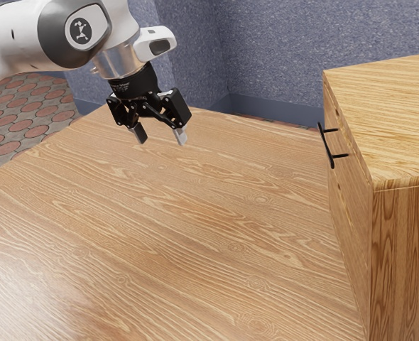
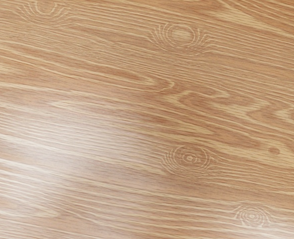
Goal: Pull the drawer handle with one arm to open the drawer
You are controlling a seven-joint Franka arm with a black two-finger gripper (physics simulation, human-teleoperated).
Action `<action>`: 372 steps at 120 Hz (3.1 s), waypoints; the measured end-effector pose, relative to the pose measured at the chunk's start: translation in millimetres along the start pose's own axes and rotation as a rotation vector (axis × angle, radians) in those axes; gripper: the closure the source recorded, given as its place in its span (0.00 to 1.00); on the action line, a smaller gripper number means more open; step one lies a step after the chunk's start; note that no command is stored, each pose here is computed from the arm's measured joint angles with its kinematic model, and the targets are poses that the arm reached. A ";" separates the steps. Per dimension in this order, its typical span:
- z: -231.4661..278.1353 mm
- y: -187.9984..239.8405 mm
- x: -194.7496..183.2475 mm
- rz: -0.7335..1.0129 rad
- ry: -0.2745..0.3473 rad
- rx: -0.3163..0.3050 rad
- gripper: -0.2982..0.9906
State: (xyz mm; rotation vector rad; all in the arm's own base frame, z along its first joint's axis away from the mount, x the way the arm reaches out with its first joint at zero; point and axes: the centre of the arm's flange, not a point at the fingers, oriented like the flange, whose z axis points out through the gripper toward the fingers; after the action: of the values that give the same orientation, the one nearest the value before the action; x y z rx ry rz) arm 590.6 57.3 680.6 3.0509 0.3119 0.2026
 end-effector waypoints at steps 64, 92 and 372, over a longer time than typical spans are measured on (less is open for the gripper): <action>-134.7 36.7 -90.1 -0.126 0.147 0.030 0.23; -124.8 94.7 -98.6 -0.190 0.121 -0.066 0.24; 23.1 208.9 20.4 -0.566 0.019 -0.449 0.66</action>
State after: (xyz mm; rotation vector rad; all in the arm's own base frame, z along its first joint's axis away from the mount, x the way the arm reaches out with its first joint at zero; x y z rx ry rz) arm 654.6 -143.9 677.2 2.4067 0.9595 0.2259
